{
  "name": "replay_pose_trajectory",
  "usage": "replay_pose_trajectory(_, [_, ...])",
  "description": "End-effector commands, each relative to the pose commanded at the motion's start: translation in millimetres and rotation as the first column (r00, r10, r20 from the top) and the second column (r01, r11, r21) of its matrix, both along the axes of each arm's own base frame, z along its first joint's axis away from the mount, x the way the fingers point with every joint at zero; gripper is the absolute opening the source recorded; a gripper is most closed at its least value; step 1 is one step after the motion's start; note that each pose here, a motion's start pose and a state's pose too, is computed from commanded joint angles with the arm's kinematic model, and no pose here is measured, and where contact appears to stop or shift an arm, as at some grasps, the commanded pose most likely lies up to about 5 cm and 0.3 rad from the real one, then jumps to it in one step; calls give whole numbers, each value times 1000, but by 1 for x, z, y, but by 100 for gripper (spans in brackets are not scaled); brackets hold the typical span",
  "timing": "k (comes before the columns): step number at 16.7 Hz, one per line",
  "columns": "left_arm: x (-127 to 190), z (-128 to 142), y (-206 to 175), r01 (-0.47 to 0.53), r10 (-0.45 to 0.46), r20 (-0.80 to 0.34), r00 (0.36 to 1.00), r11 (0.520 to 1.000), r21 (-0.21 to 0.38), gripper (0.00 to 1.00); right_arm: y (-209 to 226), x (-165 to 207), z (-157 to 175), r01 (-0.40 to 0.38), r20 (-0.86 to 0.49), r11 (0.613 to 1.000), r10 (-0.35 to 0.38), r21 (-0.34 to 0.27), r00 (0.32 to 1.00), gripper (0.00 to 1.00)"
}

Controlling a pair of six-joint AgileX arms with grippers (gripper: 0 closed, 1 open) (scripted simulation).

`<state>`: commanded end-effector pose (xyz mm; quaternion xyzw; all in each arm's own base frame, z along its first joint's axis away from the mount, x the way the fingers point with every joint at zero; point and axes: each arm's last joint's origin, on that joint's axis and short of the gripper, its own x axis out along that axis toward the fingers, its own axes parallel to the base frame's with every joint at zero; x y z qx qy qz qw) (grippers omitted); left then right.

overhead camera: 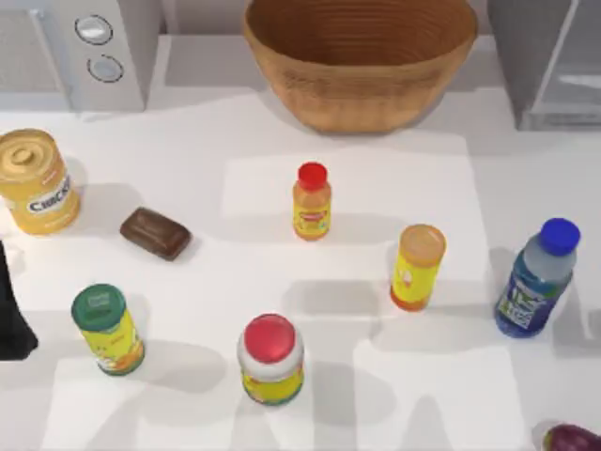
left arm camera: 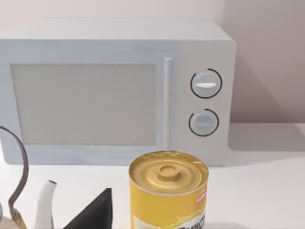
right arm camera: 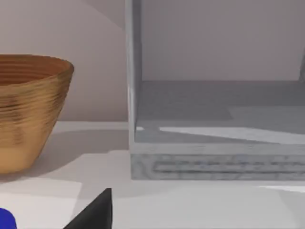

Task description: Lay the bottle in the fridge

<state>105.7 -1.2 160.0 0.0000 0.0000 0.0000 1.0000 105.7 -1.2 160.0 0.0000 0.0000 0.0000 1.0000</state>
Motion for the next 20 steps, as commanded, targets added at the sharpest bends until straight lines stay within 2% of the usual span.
replay_pose_trajectory(3, [0,0,0,0,0,0,1000,1000,0,100,0,0,2,-10,1,1000,10,-11,1000,100])
replay_pose_trajectory(5, [0,0,0,0,0,0,1000,1000,0,100,1,2,11,-55,-2,997,55,-53,998,100])
replay_pose_trajectory(8, [0,0,0,0,0,0,1000,1000,0,100,4,11,28,-183,-49,972,178,-147,983,100])
replay_pose_trajectory(10, [0,0,0,0,0,0,1000,1000,0,100,6,23,36,-295,-123,935,275,-198,953,100])
replay_pose_trajectory(12, [0,0,0,0,0,0,1000,1000,0,100,8,41,37,-412,-221,885,367,-217,904,100])
replay_pose_trajectory(14, [0,0,0,0,0,0,1000,1000,0,100,9,60,31,-520,-323,830,445,-202,835,100])
replay_pose_trajectory(16, [0,0,0,0,0,0,1000,1000,0,100,9,76,19,-606,-415,779,505,-159,757,100])
replay_pose_trajectory(18, [0,0,0,0,0,0,1000,1000,0,100,9,86,5,-663,-488,742,543,-103,683,100])
replay_pose_trajectory(20, [0,0,0,0,0,0,1000,1000,0,100,7,89,-7,-691,-542,722,562,-47,624,100])
